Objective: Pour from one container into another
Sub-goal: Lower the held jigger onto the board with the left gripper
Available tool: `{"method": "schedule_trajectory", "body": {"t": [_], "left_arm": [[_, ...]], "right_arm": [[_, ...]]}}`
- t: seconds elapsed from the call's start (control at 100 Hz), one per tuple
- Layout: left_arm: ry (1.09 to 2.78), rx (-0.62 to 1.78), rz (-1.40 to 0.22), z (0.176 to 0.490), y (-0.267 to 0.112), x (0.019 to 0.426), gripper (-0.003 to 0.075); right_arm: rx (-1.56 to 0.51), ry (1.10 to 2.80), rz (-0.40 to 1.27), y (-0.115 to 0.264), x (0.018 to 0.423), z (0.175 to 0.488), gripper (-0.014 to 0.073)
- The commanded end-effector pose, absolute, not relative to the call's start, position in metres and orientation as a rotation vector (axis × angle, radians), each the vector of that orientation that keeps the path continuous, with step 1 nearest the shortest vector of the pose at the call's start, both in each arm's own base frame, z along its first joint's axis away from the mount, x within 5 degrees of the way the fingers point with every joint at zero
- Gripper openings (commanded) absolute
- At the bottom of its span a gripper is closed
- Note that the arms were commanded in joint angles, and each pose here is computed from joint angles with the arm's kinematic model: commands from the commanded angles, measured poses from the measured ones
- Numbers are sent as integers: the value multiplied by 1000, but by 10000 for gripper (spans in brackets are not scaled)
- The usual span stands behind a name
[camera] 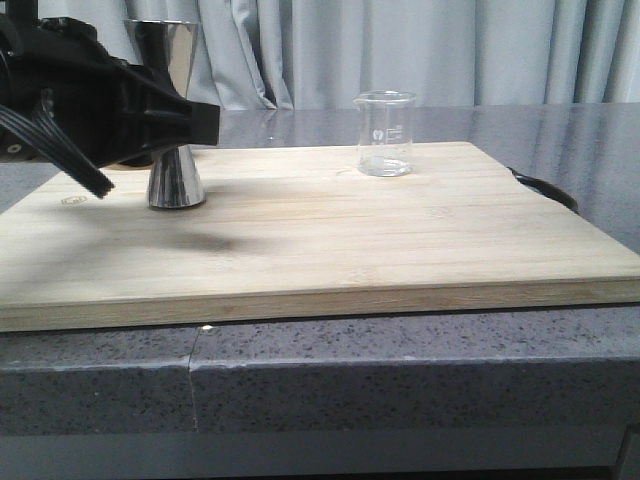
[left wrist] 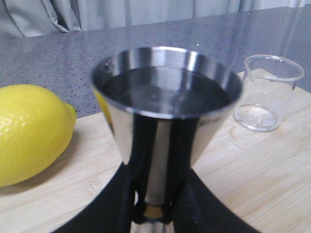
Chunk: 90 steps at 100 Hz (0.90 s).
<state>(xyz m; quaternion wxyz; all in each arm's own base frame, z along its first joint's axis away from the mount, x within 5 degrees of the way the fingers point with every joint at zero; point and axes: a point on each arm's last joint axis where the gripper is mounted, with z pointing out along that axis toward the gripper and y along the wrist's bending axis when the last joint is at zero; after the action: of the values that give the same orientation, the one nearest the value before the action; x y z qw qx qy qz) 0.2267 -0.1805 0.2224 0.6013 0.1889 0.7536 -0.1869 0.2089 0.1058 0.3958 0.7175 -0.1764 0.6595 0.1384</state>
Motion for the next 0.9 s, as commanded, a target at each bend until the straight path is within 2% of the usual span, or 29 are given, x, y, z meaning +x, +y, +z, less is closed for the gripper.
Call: {"method": "schedule_trajectory", "body": {"t": [0.0, 0.89], "left_arm": [[1619, 380, -459, 246, -181, 230, -19], [1627, 388, -446, 237, -184, 234, -19]], "right_arm": [[-359, 1332, 298, 102, 202, 417, 567], [-358, 1330, 298, 102, 202, 417, 567]]}}
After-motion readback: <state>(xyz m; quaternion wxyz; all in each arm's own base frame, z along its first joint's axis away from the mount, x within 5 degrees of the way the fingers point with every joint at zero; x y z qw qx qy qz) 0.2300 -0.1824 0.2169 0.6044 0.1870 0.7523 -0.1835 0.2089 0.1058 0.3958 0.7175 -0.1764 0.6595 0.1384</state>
